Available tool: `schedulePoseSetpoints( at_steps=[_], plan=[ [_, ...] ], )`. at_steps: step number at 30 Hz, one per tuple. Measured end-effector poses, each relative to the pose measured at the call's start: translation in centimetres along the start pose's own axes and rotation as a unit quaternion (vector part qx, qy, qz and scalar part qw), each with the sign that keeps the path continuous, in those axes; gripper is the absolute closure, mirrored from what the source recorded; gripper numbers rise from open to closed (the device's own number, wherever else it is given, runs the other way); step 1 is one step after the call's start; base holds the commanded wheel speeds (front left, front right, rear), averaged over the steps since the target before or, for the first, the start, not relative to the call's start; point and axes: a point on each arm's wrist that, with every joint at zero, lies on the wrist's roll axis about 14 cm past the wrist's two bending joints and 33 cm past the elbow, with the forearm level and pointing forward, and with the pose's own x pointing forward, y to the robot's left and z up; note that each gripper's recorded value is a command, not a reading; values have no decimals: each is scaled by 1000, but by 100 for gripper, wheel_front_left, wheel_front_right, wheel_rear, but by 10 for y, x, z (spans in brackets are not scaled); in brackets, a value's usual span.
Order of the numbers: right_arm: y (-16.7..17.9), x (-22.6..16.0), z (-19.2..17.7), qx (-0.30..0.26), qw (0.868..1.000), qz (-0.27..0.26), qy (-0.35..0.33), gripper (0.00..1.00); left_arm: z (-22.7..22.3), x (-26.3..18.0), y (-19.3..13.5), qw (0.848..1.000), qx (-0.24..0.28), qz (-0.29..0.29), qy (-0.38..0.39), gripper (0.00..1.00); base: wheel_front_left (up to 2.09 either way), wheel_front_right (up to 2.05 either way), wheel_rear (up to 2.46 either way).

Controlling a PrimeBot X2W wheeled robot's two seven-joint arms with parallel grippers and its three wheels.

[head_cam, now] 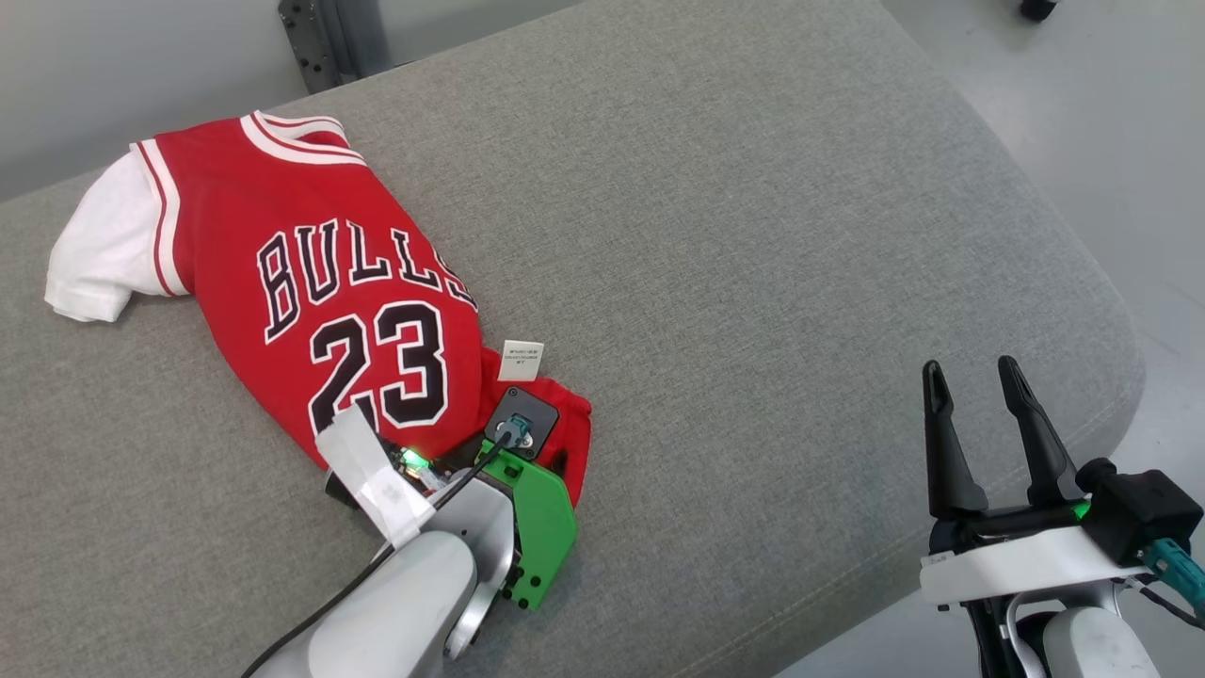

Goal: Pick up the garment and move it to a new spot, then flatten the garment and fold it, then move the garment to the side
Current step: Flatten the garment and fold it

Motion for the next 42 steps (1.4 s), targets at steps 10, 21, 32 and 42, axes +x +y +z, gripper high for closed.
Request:
schedulePoseSetpoints(
  at_steps=[10, 21, 32, 42],
  plan=[
    [7, 8, 7, 0, 1000, 13, -13, 0, 12, -5, -20, 999, -2, -39, -30, 100, 0, 0, 0],
    [13, 0, 14, 0, 999, 26, -26, 0, 167, -69, -58, 944, -39, -92, -314, 100, 0, 0, 0],
    [17, -3, 13, -3, 999, 35, -27, 0, 210, -139, -14, 887, -134, -46, -439, 100, 0, 0, 0],
    [39, 8, 4, -3, 997, 69, -17, 0, 68, -177, 92, 905, -237, 144, -323, 100, 0, 0, 0]
  ],
)
